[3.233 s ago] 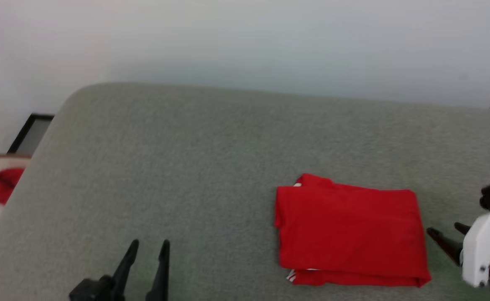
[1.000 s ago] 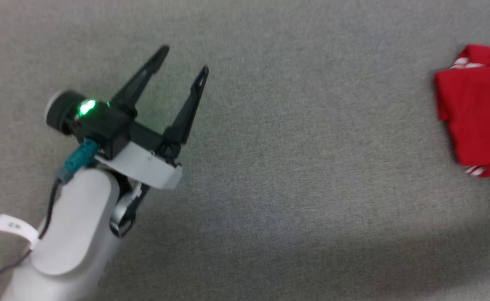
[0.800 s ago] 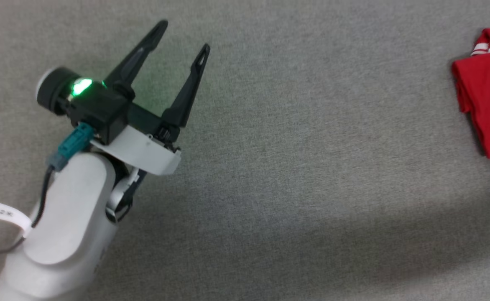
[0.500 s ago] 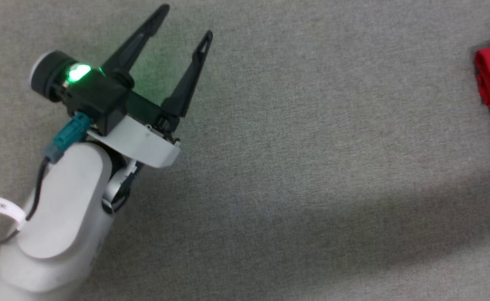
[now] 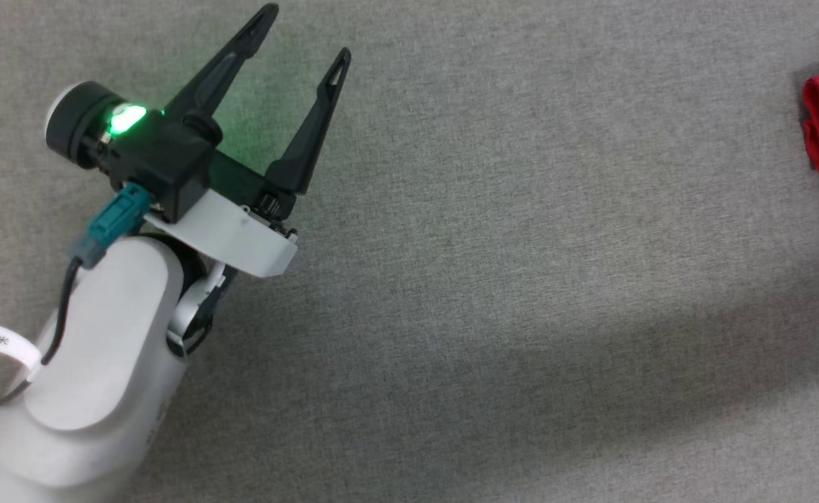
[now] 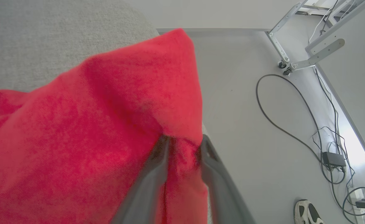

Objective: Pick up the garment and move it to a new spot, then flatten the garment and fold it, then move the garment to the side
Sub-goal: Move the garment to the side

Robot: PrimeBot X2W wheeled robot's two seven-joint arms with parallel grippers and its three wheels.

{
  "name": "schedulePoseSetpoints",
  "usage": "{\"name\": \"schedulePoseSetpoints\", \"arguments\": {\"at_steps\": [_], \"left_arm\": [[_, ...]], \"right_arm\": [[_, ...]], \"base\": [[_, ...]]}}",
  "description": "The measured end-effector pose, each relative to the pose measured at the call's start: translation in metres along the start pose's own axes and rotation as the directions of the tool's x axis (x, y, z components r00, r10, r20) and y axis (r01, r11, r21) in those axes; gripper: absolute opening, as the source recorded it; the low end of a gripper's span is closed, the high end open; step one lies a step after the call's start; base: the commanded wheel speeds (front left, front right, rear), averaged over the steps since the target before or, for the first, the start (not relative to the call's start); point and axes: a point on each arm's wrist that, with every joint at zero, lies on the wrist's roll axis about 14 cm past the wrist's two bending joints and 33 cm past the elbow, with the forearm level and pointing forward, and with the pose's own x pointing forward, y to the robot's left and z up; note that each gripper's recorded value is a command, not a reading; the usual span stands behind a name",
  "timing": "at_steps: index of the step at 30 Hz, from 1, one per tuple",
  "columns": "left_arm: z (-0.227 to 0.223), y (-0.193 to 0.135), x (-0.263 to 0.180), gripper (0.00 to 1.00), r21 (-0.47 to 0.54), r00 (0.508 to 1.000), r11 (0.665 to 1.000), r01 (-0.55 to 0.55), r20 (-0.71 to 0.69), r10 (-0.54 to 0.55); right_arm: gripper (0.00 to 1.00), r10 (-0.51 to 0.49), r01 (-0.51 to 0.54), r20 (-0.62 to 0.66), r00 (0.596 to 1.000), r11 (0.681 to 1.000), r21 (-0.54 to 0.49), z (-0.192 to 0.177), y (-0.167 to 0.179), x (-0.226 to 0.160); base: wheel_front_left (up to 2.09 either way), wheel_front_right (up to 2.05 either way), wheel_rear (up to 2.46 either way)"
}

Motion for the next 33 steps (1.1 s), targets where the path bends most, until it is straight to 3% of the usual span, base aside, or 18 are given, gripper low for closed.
{"name": "schedulePoseSetpoints", "arguments": {"at_steps": [8, 15, 25, 33], "left_arm": [[0.008, 0.001, -0.009, 1.00, -0.018, 0.999, 0.999, -0.044, 0.009, 0.044], [0.006, 0.002, -0.042, 1.00, -0.069, 0.990, 0.988, -0.139, -0.041, 0.136], [0.014, 0.009, -0.124, 1.00, -0.095, 0.941, 0.939, -0.330, -0.114, 0.319], [0.031, 0.016, -0.196, 1.00, -0.077, 0.880, 0.880, -0.469, -0.125, 0.458]], "right_arm": [[1.00, 0.058, -0.057, 0.028, 0.998, 0.997, -0.048, 0.014, 0.011, -0.011], [1.00, 0.231, -0.227, 0.061, 0.971, 0.972, -0.065, 0.010, 0.064, -0.033], [1.00, 0.488, -0.490, 0.236, 0.841, 0.870, -0.055, 0.009, 0.158, -0.093], [1.00, 0.578, -0.611, 0.377, 0.724, 0.791, -0.041, 0.014, 0.210, -0.145]], "base": [[0.00, 0.00, 0.00], [0.00, 0.00, 0.00], [0.00, 0.00, 0.00], [0.00, 0.00, 0.00]]}}
